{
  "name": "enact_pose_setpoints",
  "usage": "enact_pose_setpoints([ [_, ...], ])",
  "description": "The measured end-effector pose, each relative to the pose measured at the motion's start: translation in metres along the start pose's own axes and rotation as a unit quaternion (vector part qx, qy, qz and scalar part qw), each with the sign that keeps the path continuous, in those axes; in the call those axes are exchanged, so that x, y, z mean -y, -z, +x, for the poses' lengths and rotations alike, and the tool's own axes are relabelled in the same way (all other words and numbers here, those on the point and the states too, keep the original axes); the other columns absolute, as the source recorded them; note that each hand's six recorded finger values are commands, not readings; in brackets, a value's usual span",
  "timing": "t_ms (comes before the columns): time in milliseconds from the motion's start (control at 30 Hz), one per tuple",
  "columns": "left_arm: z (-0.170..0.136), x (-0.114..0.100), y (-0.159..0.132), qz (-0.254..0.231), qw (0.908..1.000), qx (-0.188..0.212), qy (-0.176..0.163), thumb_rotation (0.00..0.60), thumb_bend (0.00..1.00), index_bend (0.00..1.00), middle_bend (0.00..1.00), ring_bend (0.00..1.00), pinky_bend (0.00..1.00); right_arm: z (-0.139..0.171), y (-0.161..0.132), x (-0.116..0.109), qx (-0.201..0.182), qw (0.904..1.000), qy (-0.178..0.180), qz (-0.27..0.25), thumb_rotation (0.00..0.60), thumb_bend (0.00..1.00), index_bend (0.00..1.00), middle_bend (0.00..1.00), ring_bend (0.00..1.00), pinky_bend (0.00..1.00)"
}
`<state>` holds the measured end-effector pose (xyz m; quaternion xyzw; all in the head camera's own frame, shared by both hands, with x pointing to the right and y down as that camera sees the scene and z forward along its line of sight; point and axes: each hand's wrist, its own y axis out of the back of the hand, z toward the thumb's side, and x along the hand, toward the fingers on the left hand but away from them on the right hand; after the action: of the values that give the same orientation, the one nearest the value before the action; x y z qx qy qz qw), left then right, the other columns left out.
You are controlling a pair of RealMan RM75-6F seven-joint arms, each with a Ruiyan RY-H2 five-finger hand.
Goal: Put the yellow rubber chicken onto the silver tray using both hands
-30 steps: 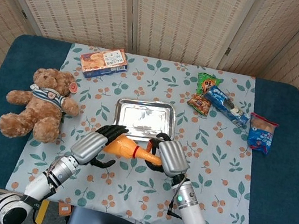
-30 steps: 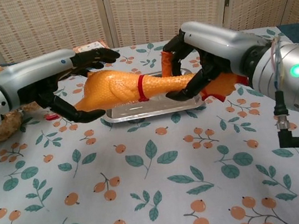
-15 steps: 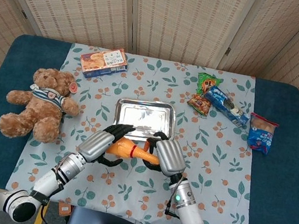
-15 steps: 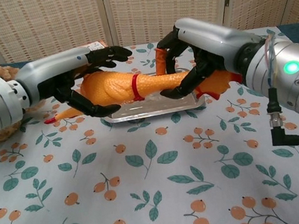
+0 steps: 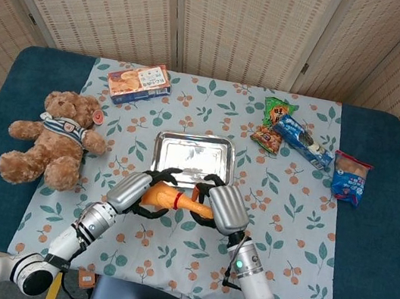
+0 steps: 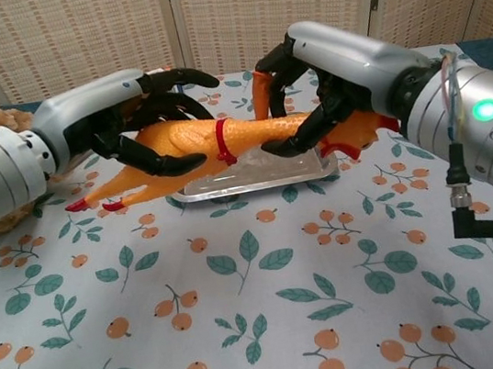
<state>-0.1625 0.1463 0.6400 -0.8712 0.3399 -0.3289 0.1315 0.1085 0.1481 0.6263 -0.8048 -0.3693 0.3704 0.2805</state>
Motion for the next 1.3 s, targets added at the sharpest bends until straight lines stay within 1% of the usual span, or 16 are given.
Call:
enact_pose_setpoints([
  [67,0.000,0.000,0.001,0.000,1.0000,-0.001,-0.001,0.600,0.38,0.35,0.50,0.45,0.68,0.000,0.000,0.000,0.000,1.0000,0.001,-0.002,0.600,0.39,0.91,0.60,0.74,0.90],
  [133,-0.001,-0.004,0.004,-0.002,0.9999,-0.008,-0.010,0.600,0.41,0.44,0.57,0.51,0.76,0.001,0.000,-0.002,-0.001,1.0000,0.005,-0.008,0.600,0.39,0.91,0.60,0.75,0.90],
  [267,-0.002,-0.008,0.011,0.002,0.9995,-0.025,-0.019,0.600,0.47,0.58,0.67,0.61,0.88,0.004,-0.002,-0.008,-0.012,0.9995,0.017,-0.024,0.600,0.39,0.91,0.60,0.75,0.90],
  [400,-0.003,-0.010,0.012,0.005,0.9992,-0.031,-0.023,0.600,0.56,0.68,0.77,0.70,0.97,0.007,-0.002,-0.011,-0.017,0.9992,0.021,-0.029,0.600,0.39,0.91,0.60,0.75,0.90],
  [600,-0.003,-0.013,0.013,0.009,0.9988,-0.040,-0.027,0.600,0.70,0.81,0.89,0.80,1.00,0.008,-0.001,-0.011,-0.017,0.9991,0.021,-0.034,0.600,0.39,0.91,0.60,0.75,0.90],
  [800,-0.003,-0.014,0.011,0.019,0.9983,-0.042,-0.035,0.600,0.71,0.86,0.93,0.85,1.00,0.008,0.001,-0.010,-0.015,0.9993,0.019,-0.029,0.600,0.39,0.91,0.60,0.75,0.90],
  [833,-0.004,-0.015,0.011,0.022,0.9982,-0.041,-0.038,0.600,0.70,0.85,0.92,0.84,1.00,0.008,0.001,-0.010,-0.014,0.9993,0.019,-0.029,0.600,0.39,0.91,0.60,0.75,0.90],
  [867,-0.004,-0.015,0.010,0.024,0.9981,-0.041,-0.040,0.600,0.67,0.80,0.88,0.81,0.98,0.008,0.001,-0.010,-0.014,0.9993,0.019,-0.030,0.600,0.39,0.91,0.60,0.75,0.90],
  [900,-0.005,-0.015,0.010,0.027,0.9980,-0.040,-0.043,0.600,0.62,0.70,0.78,0.74,0.91,0.008,0.001,-0.011,-0.014,0.9993,0.020,-0.030,0.600,0.39,0.91,0.60,0.75,0.90],
  [967,-0.006,-0.012,0.009,0.035,0.9980,-0.038,-0.038,0.600,0.54,0.42,0.51,0.54,0.68,0.008,0.002,-0.012,-0.014,0.9992,0.022,-0.030,0.600,0.39,0.91,0.60,0.75,0.90],
  [1000,-0.007,-0.010,0.009,0.038,0.9981,-0.037,-0.033,0.600,0.51,0.29,0.36,0.40,0.55,0.008,0.002,-0.012,-0.013,0.9992,0.022,-0.030,0.600,0.39,0.91,0.60,0.75,0.90],
  [1033,-0.007,-0.009,0.008,0.038,0.9983,-0.036,-0.028,0.600,0.48,0.18,0.22,0.25,0.45,0.008,0.002,-0.013,-0.013,0.9992,0.023,-0.030,0.600,0.39,0.91,0.60,0.75,0.90],
  [1100,-0.008,-0.008,0.006,0.037,0.9987,-0.030,-0.014,0.600,0.43,0.04,0.05,0.06,0.30,0.008,0.003,-0.013,-0.013,0.9992,0.024,-0.029,0.600,0.39,0.91,0.60,0.75,0.90],
  [1133,-0.009,-0.007,0.005,0.038,0.9989,-0.026,-0.009,0.600,0.42,0.01,0.01,0.02,0.24,0.008,0.003,-0.013,-0.013,0.9992,0.024,-0.029,0.600,0.39,0.91,0.60,0.75,0.90],
  [1233,-0.011,-0.006,0.002,0.038,0.9990,-0.020,0.013,0.600,0.36,0.00,0.00,0.00,0.12,0.009,0.003,-0.014,-0.013,0.9992,0.025,-0.027,0.600,0.39,0.91,0.60,0.75,0.90],
  [1300,-0.012,-0.005,-0.001,0.027,0.9992,-0.017,0.024,0.600,0.35,0.00,0.00,0.00,0.10,0.009,0.003,-0.014,-0.013,0.9993,0.025,-0.026,0.600,0.39,0.91,0.60,0.75,0.90],
])
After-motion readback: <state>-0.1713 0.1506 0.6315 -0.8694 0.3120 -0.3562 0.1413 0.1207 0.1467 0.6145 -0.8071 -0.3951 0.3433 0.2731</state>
